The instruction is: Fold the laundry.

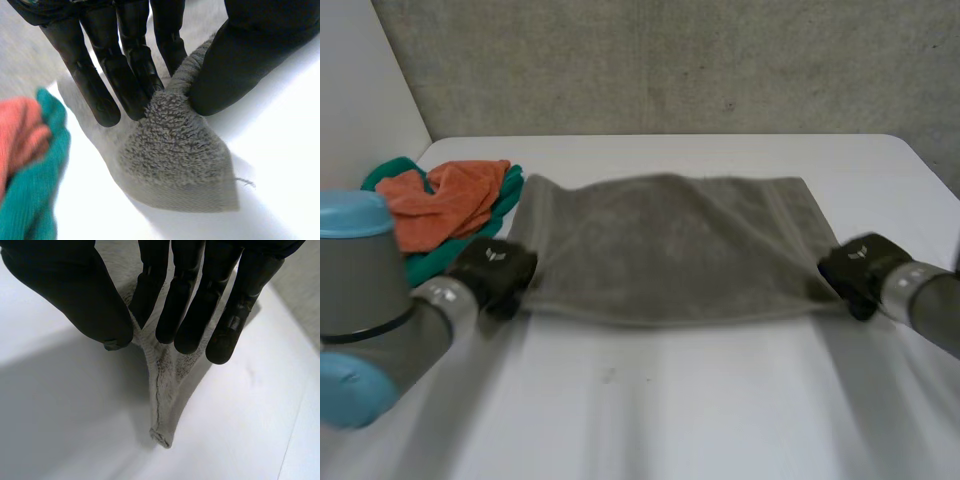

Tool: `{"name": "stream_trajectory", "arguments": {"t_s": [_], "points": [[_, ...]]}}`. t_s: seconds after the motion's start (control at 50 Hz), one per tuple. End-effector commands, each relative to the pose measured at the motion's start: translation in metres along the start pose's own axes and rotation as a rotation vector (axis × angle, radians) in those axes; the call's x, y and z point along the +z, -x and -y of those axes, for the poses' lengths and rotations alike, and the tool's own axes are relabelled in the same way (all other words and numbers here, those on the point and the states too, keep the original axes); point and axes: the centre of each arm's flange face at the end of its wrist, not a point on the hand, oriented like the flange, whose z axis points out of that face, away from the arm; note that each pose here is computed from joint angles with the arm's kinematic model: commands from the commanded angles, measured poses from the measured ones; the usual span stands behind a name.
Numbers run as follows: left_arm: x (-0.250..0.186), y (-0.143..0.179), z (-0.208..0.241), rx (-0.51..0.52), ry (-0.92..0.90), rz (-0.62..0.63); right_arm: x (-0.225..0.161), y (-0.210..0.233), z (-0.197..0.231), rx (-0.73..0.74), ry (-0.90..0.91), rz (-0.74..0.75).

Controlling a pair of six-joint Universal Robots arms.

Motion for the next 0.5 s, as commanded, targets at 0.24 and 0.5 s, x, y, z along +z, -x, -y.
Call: {"name": "stream_trajectory", "arguments": {"t_s": [0.24,0.5], "points": [[-0.021,0.006,0.008,0.115,0.039,-0.024,-0.015,-0.023,0.005,-0.078,-0.027,-0.024],[0.083,0.023,0.022,0.04,-0.102,0.2,0.08,-0.032,0.04,-0.169,-0.183,-0.26]]}}
